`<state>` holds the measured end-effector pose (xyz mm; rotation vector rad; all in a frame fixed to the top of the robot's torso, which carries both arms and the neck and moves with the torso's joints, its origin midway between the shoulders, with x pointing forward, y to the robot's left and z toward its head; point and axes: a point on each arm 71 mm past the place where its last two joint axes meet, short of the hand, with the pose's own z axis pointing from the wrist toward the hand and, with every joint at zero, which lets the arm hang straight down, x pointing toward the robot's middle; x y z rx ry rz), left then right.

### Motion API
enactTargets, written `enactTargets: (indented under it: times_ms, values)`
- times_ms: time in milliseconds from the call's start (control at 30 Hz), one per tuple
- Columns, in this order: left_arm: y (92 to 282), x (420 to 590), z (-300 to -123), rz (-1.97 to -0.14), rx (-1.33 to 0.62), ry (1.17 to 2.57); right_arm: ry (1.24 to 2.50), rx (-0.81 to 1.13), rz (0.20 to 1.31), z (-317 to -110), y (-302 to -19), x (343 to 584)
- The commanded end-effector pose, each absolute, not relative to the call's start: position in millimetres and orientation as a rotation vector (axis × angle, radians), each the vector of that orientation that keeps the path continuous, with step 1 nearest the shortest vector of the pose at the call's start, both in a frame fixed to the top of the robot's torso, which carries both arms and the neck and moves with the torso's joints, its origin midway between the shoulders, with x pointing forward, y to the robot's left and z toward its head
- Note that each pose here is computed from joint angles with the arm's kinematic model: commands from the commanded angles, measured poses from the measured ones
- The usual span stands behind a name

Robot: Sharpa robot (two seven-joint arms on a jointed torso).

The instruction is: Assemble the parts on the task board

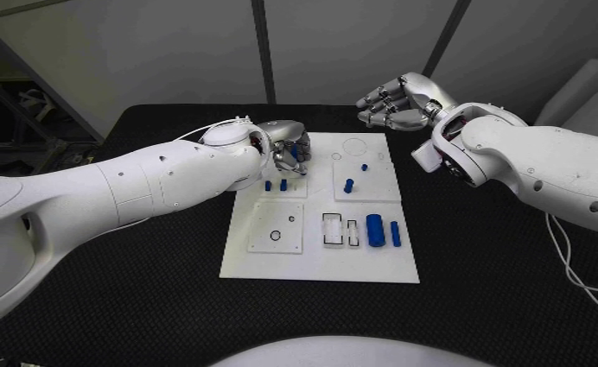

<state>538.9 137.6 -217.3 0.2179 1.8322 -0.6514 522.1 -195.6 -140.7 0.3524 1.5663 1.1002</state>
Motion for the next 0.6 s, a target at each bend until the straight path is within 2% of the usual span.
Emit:
enactTargets:
  times_ms: [33, 600]
  values:
    - [137.2, 538.6, -220.8, -0.617, 0.252, 1.884, 1.559, 0.341, 1.105, -139.1, -194.1, 522.0]
    - [132.5, 539.3, -228.8, -0.605, 0.258, 1.924, 1.565, 0.337, 1.111, -139.3, -191.2, 521.5]
